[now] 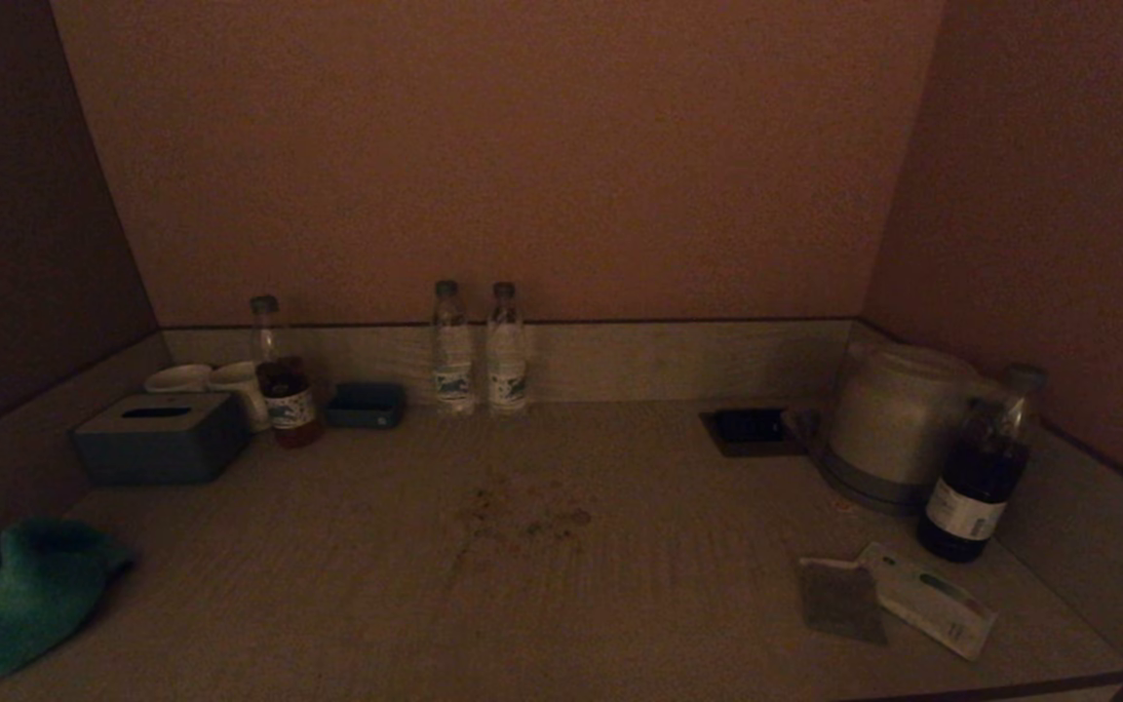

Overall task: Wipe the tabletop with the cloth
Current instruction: Pick up the tablecloth

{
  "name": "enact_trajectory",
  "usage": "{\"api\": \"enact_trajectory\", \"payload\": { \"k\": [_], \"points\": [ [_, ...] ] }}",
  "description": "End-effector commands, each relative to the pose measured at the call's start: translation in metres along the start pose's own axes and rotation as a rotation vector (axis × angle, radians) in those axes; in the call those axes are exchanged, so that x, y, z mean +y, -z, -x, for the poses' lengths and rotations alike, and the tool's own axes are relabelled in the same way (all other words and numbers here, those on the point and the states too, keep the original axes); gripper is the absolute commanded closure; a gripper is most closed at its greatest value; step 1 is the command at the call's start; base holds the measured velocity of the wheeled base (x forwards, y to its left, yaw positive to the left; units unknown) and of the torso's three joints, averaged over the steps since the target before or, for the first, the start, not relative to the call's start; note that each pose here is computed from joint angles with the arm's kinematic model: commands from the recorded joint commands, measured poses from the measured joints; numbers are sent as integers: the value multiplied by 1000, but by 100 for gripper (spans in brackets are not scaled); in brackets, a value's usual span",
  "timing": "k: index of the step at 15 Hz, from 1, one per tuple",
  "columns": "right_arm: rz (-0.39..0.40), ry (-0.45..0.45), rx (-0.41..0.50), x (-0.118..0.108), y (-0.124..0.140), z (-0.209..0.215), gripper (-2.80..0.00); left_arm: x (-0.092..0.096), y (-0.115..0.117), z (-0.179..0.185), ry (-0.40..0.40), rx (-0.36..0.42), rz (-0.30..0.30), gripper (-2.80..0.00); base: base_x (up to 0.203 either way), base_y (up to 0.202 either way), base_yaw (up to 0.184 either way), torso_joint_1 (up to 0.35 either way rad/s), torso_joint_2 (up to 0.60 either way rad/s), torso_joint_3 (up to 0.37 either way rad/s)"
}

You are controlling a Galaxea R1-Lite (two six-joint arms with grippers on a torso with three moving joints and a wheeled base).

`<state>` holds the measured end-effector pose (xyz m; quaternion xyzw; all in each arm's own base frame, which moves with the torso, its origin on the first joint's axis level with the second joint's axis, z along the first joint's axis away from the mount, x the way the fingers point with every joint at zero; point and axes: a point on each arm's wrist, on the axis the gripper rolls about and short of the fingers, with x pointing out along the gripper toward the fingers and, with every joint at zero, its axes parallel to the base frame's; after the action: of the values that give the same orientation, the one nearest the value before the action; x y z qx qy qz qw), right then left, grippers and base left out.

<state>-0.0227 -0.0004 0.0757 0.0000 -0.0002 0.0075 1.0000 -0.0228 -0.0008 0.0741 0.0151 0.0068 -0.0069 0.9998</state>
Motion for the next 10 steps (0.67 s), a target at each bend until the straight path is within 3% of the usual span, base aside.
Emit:
{"api": "enact_trajectory", "payload": {
  "k": [1,10],
  "points": [
    [0,0,0,0,0,0,0,0,0,0,0,0,1,0,0,0,0,0,0,0],
    [0,0,0,0,0,0,0,0,0,0,2,2,1,0,0,0,0,0,0,0]
  ]
}}
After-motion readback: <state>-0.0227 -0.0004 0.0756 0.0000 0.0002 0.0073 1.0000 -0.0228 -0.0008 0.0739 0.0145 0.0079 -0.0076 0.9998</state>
